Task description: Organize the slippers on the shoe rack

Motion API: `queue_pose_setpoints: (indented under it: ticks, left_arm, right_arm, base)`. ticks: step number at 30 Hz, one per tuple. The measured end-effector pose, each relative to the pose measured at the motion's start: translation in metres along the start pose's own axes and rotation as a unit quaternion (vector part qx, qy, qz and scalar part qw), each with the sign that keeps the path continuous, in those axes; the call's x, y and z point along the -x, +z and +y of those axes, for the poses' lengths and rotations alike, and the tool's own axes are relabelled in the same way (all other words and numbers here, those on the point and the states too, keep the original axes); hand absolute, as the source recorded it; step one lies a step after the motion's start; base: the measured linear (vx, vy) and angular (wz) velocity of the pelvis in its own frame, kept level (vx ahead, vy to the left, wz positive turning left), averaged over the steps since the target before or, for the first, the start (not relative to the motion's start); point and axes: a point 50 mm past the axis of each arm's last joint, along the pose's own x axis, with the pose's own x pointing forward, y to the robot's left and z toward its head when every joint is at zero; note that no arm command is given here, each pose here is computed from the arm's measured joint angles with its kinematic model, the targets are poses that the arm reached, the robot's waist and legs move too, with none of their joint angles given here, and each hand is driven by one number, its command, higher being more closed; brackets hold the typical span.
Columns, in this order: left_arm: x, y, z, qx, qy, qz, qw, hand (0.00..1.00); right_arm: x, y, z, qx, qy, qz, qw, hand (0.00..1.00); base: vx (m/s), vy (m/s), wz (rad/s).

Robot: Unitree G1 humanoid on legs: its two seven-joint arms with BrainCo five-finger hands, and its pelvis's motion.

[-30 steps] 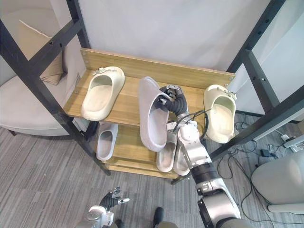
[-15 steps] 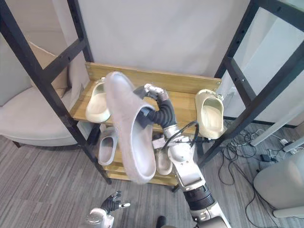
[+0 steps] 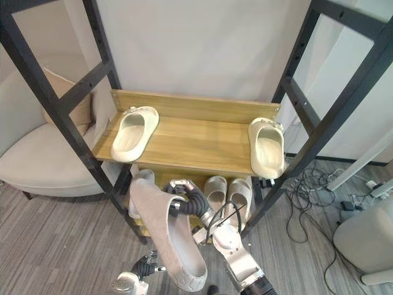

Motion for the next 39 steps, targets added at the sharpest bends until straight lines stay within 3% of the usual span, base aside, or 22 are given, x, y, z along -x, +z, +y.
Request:
queue_pose_setpoints:
  ticks: [8,16,23,31,39]
  left_arm:
    - [-0.004,0.050,0.033,0.028,0.055,-0.101,0.993,0.00]
    - [0.002,0.117,0.055,0.098,0.101,-0.236,0.961,0.00]
    - [0.012,0.152,0.062,0.137,0.109,-0.306,0.936,0.00]
    - [0.015,0.160,0.060,0.145,0.108,-0.322,0.929,0.00]
    - [0.015,0.164,0.055,0.154,0.103,-0.324,0.928,0.00]
  right_arm:
    - [-0.040,0.028,-0.051,0.145,-0.034,-0.023,0.989,1.00]
    - [-0.066,0.108,-0.108,0.249,-0.164,-0.140,0.944,1.00]
    - [-0.070,0.149,-0.131,0.294,-0.261,-0.198,0.898,1.00]
    - [-0.073,0.169,-0.169,0.317,-0.377,-0.180,0.851,1.00]
    - [-0.079,0.179,-0.194,0.308,-0.435,-0.149,0.833,1.00]
  base:
    - [-0.16,-0.037,0.08]
    - [-0.08,0.007,0.20]
    - [-0.03,0.052,0.05]
    - [0.06,-0.029,0.14]
    - [0.05,-0.053,0.17]
